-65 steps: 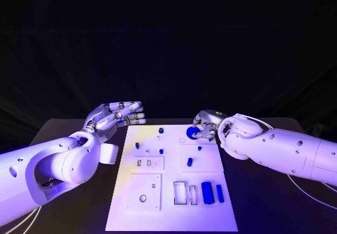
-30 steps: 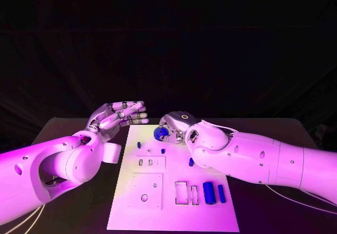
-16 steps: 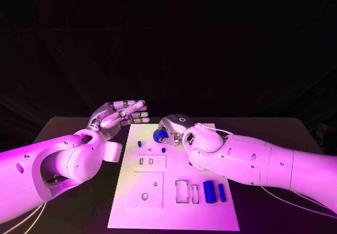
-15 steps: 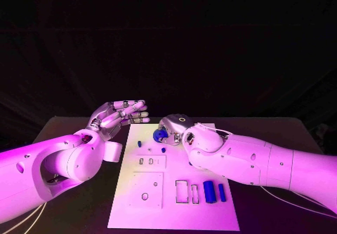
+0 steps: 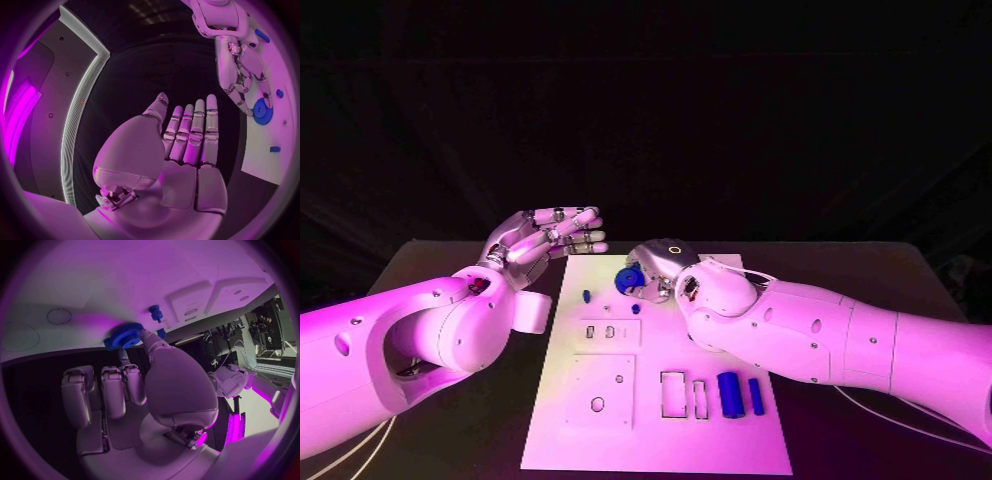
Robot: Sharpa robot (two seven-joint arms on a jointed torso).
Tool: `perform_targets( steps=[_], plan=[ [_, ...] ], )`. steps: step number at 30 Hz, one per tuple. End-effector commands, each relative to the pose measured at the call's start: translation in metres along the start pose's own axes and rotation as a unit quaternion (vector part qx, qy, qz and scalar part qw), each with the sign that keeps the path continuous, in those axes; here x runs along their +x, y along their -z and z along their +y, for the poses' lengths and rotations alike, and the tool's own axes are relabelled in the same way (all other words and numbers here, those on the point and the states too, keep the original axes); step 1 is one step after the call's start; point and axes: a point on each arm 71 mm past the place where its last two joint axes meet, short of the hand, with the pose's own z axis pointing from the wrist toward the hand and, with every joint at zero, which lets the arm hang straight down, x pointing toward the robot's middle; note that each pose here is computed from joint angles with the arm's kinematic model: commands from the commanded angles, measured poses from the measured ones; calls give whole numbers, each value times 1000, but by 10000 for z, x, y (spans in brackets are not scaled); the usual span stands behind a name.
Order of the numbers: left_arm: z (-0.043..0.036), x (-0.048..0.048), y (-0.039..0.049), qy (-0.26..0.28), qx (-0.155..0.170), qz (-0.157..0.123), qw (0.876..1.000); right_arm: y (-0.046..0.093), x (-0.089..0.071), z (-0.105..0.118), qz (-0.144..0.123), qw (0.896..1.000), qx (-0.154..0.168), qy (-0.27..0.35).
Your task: Assemble the parts on the task board
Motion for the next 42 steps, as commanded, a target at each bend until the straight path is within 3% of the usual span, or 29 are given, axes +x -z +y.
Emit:
perform_targets(
  steps=[1, 17, 23, 27, 32, 42],
  plan=[
    [-10, 21, -3, 4, 3, 10, 1000, 2, 18, -8, 12, 1000, 0, 4],
    [-10, 13, -3, 4, 3, 9, 1000, 28, 47, -95, 35, 999, 14, -12],
    [-10, 11, -2, 4, 3, 9, 1000, 67, 7, -140, 13, 1000, 17, -21],
    [-11, 0, 0, 3, 3, 8, 1000, 170, -83, -182, -27, 999, 8, -39],
    [-13, -15, 3, 3, 3, 6, 1000, 362, -248, -316, -49, 996, 5, -76],
    [-15, -32, 8, 2, 2, 5, 1000, 848, -578, -966, -6, 983, 12, -183]
  ],
)
